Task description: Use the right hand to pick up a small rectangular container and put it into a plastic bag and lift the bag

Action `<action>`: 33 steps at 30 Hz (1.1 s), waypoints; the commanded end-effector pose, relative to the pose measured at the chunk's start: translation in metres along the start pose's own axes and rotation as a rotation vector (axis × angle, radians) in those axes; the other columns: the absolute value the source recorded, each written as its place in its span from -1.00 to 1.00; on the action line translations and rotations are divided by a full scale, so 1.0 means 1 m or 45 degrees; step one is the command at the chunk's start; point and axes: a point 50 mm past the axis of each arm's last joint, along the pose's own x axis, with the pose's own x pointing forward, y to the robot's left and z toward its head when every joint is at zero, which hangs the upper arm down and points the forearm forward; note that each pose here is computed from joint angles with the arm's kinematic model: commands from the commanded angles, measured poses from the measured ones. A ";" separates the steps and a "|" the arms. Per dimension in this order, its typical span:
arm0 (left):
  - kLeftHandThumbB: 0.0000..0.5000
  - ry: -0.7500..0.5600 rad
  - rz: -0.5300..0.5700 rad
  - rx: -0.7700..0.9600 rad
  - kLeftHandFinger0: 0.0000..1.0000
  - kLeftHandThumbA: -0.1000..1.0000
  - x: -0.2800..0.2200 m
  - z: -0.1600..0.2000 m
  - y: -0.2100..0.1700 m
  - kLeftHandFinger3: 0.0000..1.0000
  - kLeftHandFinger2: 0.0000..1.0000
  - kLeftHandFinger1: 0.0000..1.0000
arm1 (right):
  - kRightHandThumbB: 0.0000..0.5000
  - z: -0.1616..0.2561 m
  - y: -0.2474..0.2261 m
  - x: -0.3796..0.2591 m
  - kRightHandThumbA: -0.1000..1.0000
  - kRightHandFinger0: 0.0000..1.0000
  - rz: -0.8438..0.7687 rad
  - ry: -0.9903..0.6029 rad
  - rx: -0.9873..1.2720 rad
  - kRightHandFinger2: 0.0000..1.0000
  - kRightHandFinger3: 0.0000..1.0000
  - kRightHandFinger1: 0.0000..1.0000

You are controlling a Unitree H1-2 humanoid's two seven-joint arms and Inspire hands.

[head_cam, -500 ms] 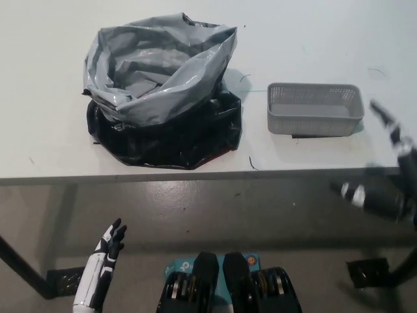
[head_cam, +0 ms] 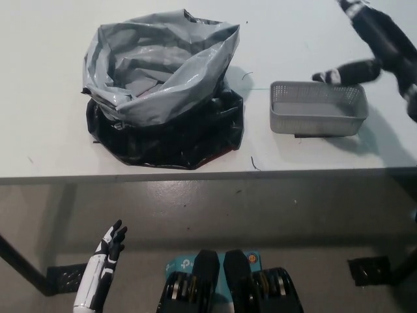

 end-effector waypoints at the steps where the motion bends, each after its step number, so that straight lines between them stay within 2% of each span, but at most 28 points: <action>1: 0.12 -0.188 -0.013 0.049 1.00 1.00 0.016 0.022 0.004 1.00 1.00 1.00 | 1.00 0.021 -0.063 0.071 1.00 1.00 0.355 0.402 -0.284 1.00 1.00 1.00; 9: 0.22 -0.201 -0.013 0.057 1.00 1.00 0.023 0.026 0.003 1.00 1.00 1.00 | 1.00 0.029 -0.044 0.099 1.00 1.00 0.589 0.606 -0.309 1.00 1.00 1.00; 12: 0.19 -0.204 -0.013 0.062 1.00 1.00 0.024 0.027 0.003 1.00 1.00 1.00 | 0.91 0.031 -0.036 0.106 1.00 1.00 0.666 0.598 -0.283 1.00 1.00 1.00; 15: 0.17 -0.208 -0.018 0.069 1.00 1.00 0.025 0.028 0.003 1.00 1.00 1.00 | 1.00 0.033 -0.027 0.111 1.00 1.00 0.707 0.623 -0.297 1.00 1.00 1.00; 18: 0.15 -0.209 -0.021 0.070 1.00 1.00 0.026 0.029 0.003 1.00 1.00 1.00 | 0.89 0.039 -0.028 0.115 1.00 1.00 0.800 0.627 -0.290 1.00 1.00 1.00; 20: 0.13 -0.209 -0.022 0.067 1.00 1.00 0.027 0.030 0.004 1.00 1.00 1.00 | 0.97 0.042 -0.031 0.119 1.00 1.00 0.854 0.629 -0.271 1.00 1.00 1.00; 25: 0.11 -0.214 -0.026 0.081 1.00 1.00 0.027 0.029 0.005 1.00 1.00 1.00 | 1.00 0.044 -0.033 0.122 1.00 1.00 0.877 0.635 -0.223 1.00 1.00 1.00; 27: 0.13 -0.209 -0.030 0.083 1.00 1.00 0.027 0.029 0.005 1.00 1.00 1.00 | 0.89 0.044 -0.032 0.123 1.00 1.00 0.917 0.644 -0.215 1.00 1.00 1.00; 30: 0.09 -0.210 -0.029 0.082 1.00 1.00 0.028 0.031 0.004 1.00 1.00 1.00 | 1.00 0.045 -0.032 0.125 1.00 1.00 0.915 0.677 -0.247 1.00 1.00 1.00; 33: 0.12 -0.213 -0.024 0.090 1.00 1.00 0.029 0.032 0.005 1.00 1.00 1.00 | 1.00 0.043 -0.031 0.124 1.00 1.00 0.905 0.679 -0.373 1.00 1.00 1.00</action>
